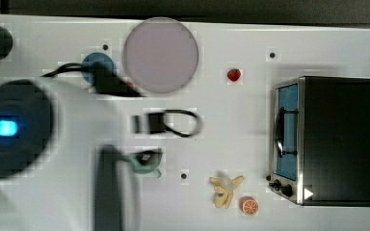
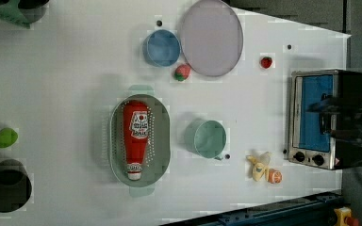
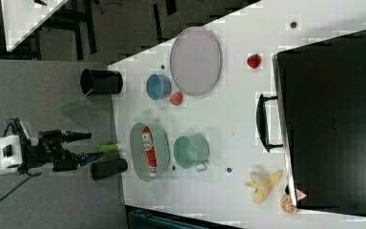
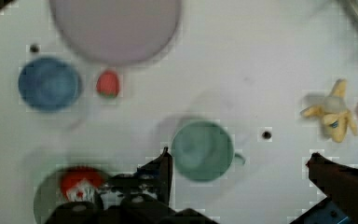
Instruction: Pick ketchup from strainer and place it on the table
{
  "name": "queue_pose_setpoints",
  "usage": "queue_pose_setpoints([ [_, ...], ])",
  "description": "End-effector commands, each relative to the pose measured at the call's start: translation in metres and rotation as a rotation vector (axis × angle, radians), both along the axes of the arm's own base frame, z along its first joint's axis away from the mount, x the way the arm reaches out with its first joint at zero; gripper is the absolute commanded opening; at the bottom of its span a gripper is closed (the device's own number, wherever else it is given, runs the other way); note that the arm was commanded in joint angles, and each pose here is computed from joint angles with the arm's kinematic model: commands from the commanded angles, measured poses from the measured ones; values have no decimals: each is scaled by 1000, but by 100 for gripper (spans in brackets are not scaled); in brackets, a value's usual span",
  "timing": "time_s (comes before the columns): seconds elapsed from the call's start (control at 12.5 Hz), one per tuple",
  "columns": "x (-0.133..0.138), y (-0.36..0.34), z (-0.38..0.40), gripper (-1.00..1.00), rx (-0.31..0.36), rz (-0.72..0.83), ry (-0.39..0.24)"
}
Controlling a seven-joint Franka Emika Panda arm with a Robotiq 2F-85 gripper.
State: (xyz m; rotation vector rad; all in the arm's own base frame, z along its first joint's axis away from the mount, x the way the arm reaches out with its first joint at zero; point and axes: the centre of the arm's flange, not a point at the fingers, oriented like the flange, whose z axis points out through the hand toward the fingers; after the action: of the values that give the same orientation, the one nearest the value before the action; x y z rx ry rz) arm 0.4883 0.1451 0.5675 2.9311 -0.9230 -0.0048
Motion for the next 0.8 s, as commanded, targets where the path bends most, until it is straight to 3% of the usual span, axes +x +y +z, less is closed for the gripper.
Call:
queue_pose_setpoints([
  [0.08,-10,70,-28,100,1,97,40],
  [0.8,-64,199,-143,100,66,372,37],
])
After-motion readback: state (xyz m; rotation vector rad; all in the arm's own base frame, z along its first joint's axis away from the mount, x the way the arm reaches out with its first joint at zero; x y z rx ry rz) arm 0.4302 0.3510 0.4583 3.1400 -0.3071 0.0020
